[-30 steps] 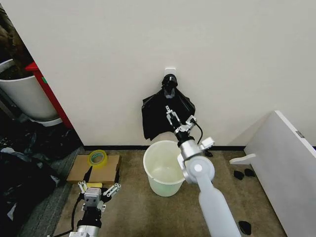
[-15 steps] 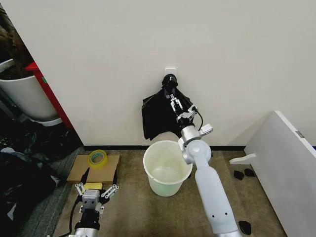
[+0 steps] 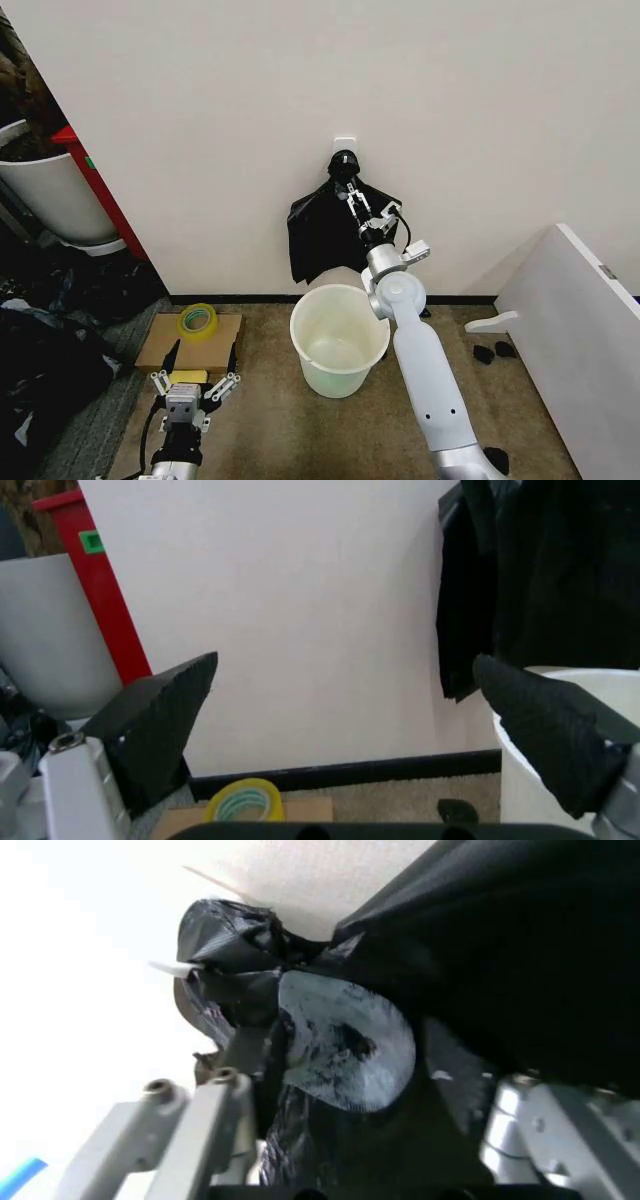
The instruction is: Place the garbage bag over the trash bin.
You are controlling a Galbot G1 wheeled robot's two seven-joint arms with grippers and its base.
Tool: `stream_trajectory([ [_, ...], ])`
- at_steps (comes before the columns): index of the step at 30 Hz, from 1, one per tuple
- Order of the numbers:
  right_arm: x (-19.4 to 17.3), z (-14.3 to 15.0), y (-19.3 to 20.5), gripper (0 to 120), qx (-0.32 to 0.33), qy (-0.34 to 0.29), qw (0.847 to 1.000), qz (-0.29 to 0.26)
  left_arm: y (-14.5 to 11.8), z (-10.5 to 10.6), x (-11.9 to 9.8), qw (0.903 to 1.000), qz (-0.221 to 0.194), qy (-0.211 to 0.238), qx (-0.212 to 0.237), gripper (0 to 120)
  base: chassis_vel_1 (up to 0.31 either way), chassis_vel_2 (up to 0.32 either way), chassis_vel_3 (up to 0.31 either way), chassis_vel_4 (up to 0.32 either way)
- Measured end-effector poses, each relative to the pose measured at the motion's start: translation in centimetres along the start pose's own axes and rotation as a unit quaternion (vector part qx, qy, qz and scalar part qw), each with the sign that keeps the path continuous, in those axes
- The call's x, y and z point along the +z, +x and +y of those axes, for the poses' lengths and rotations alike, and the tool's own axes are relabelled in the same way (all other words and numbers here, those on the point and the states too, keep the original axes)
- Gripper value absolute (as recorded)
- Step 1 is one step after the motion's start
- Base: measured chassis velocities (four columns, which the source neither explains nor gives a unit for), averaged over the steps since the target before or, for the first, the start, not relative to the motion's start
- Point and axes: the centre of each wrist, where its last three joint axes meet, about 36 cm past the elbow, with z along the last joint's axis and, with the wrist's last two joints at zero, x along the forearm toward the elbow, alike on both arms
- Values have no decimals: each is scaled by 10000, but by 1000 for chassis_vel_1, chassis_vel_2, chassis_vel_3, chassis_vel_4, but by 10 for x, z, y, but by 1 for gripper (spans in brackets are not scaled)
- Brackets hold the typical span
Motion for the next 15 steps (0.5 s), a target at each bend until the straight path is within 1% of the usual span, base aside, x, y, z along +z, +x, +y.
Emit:
stream_trajectory([
  [4, -1, 1, 2, 25, -10, 5, 10000, -22, 0, -1, 0, 10000, 1, 14, -7, 99, 0, 0, 0, 0],
  [5, -1, 1, 2, 25, -10, 5, 10000, -22, 0, -1, 0, 10000, 1, 14, -7, 99, 0, 0, 0, 0],
  [6, -1, 1, 2, 22, -15, 8, 10000, -25, 0, -1, 0, 10000, 2, 15, -8, 99, 0, 0, 0, 0],
  [9, -1, 2, 1, 7, -24, 40, 10000, -25, -1, -1, 0, 10000, -1, 20, -13, 99, 0, 0, 0, 0],
  [10, -1, 2, 1, 7, -24, 40, 10000, -25, -1, -1, 0, 10000, -1, 20, -13, 99, 0, 0, 0, 0],
  [12, -1, 3, 1, 0, -32, 55, 10000, -26, -1, -1, 0, 10000, -2, 23, -15, 99, 0, 0, 0, 0],
  [15, -1, 5, 1, 0, -43, 79, 10000, -24, -1, -2, 0, 10000, -5, 26, -20, 99, 0, 0, 0, 0],
])
